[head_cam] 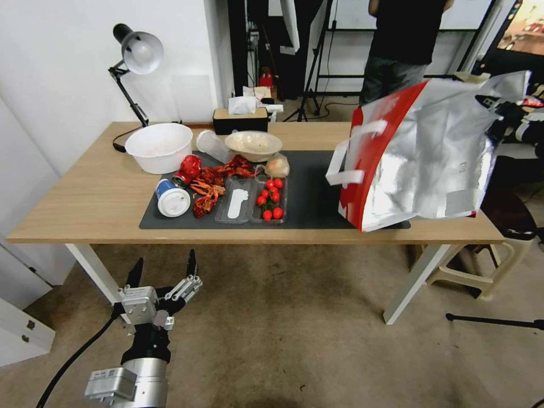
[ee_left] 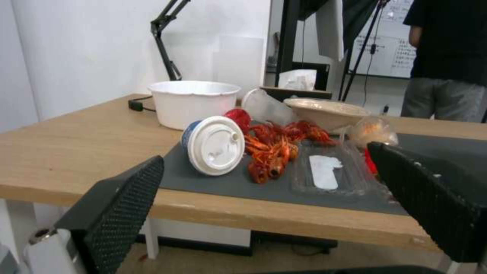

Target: Pick up the food delivery bag from the floor and place it on the table.

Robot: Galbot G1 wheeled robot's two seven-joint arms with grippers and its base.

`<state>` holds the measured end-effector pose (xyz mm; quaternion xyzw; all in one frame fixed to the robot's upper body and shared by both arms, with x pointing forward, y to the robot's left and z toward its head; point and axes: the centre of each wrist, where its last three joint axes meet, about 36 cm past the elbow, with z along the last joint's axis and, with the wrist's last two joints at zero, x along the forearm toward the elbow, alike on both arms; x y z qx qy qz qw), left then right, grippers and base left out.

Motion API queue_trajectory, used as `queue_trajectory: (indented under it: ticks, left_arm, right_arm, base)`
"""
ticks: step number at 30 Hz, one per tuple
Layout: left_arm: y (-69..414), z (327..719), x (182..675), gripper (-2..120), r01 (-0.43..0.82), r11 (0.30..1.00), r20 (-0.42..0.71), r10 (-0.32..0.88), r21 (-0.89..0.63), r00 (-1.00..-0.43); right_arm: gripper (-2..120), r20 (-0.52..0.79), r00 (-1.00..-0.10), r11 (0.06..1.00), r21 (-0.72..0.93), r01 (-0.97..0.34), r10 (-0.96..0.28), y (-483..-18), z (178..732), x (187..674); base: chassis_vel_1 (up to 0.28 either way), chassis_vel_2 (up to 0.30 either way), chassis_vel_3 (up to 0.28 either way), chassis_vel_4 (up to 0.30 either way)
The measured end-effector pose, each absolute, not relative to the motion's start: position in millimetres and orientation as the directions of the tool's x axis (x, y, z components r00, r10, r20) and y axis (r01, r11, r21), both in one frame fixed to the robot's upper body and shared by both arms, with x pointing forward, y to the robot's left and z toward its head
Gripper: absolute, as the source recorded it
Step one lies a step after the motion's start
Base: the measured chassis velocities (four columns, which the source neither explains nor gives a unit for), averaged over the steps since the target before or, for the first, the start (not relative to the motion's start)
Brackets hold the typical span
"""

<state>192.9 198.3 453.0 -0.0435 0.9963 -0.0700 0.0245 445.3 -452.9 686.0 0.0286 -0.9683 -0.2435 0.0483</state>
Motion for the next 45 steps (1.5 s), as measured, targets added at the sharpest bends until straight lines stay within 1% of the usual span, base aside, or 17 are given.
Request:
queue_trajectory:
  ticks: [9,17,19,20,24,26,28,29,31,32,33,35,36,38,40,41,45]
  left_arm:
    - [198.6,453.4,191.6,100,-0.082,0.987,-0.046,-0.089,-0.141,-0.995]
    - [198.7,453.7,189.8,100,-0.082,0.986,-0.05,-0.09,-0.143,-0.995]
    - [198.7,453.6,189.4,100,-0.082,0.986,-0.05,-0.09,-0.142,-0.995]
    - [198.7,453.6,189.4,100,-0.082,0.986,-0.05,-0.09,-0.142,-0.995]
    - [199.3,453.7,188.8,100,-0.083,0.987,-0.051,-0.091,-0.14,-0.995]
    - [199.4,453.6,188.6,100,-0.083,0.987,-0.051,-0.091,-0.14,-0.995]
    - [199.4,453.4,188.1,100,-0.084,0.987,-0.051,-0.092,-0.139,-0.995]
    - [199.4,453.4,188.1,100,-0.084,0.987,-0.051,-0.092,-0.139,-0.995]
    - [199.5,453.4,188.1,100,-0.084,0.987,-0.051,-0.092,-0.139,-0.994]
    - [199.5,453.2,188.1,100,-0.084,0.987,-0.051,-0.092,-0.138,-0.994]
    - [199.5,453.2,188.1,100,-0.084,0.987,-0.051,-0.092,-0.138,-0.994]
    - [199.6,452.4,188.0,100,-0.085,0.987,-0.05,-0.093,-0.137,-0.994]
    - [199.6,452.4,188.0,100,-0.085,0.987,-0.05,-0.093,-0.137,-0.994]
    - [199.6,452.3,188.0,100,-0.085,0.987,-0.05,-0.093,-0.137,-0.994]
    - [199.6,452.3,188.1,100,-0.086,0.987,-0.05,-0.093,-0.137,-0.994]
    - [199.6,452.3,188.2,100,-0.086,0.987,-0.05,-0.094,-0.137,-0.994]
    - [199.6,452.3,188.1,100,-0.087,0.987,-0.05,-0.094,-0.137,-0.994]
  right_arm:
    - [0,0.104,-0.993,0.879,0.477,-0.007,-0.064,-461.5,681.2,457.4]
    - [2,0.082,-0.994,0.878,0.478,-0.022,-0.07,-464.2,688.4,469.5]
    - [10,0.074,-0.994,0.878,0.478,-0.032,-0.077,-463.2,691.4,471.1]
    - [10,0.074,-0.994,0.878,0.478,-0.032,-0.077,-463.2,691.4,471.1]
    - [30,0.07,-0.994,0.874,0.483,-0.041,-0.086,-458.4,695.7,478.3]
    - [34,0.071,-0.994,0.874,0.485,-0.041,-0.086,-457.8,695.3,479.7]
    - [45,0.073,-0.994,0.877,0.479,-0.038,-0.083,-456.8,694.0,483.6]
    - [45,0.073,-0.994,0.877,0.479,-0.038,-0.083,-456.8,694.0,483.6]
    - [52,0.068,-0.995,0.887,0.46,-0.038,-0.078,-456.6,693.1,486.0]
    - [58,0.059,-0.996,0.899,0.436,-0.04,-0.073,-456.3,692.3,488.0]
    - [58,0.059,-0.996,0.899,0.436,-0.04,-0.073,-456.3,692.3,488.0]
    - [68,0.035,-0.997,0.922,0.385,-0.05,-0.068,-454.8,689.9,489.8]
    - [68,0.035,-0.997,0.922,0.385,-0.05,-0.068,-454.8,689.9,489.8]
    - [80,0.013,-0.997,0.936,0.345,-0.066,-0.075,-452.9,688.0,490.1]
    - [84,0.007,-0.997,0.939,0.335,-0.072,-0.079,-451.9,688.0,489.8]
    - [92,0.002,-0.996,0.942,0.327,-0.079,-0.085,-450.1,688.2,489.2]
    - [99,0.001,-0.995,0.943,0.321,-0.09,-0.096,-447.0,687.9,485.9]
  base:
    - [0.0,0.0,0.0,0.0]
    - [0.0,0.0,0.0,0.0]
    - [0.0,0.0,0.0,0.0]
    - [0.0,0.0,0.0,0.0]
    - [0.0,0.0,0.0,0.0]
    - [0.0,0.0,0.0,0.0]
    - [0.0,0.0,0.0,0.0]
    - [0.0,0.0,0.0,0.0]
    - [0.0,0.0,0.0,0.0]
    - [0.0,0.0,0.0,0.0]
    - [0.0,0.0,0.0,0.0]
    - [0.0,0.0,0.0,0.0]
    - [0.0,0.0,0.0,0.0]
    - [0.0,0.0,0.0,0.0]
    - [0.0,0.0,0.0,0.0]
    - [0.0,0.0,0.0,0.0]
    - [0.0,0.0,0.0,0.0]
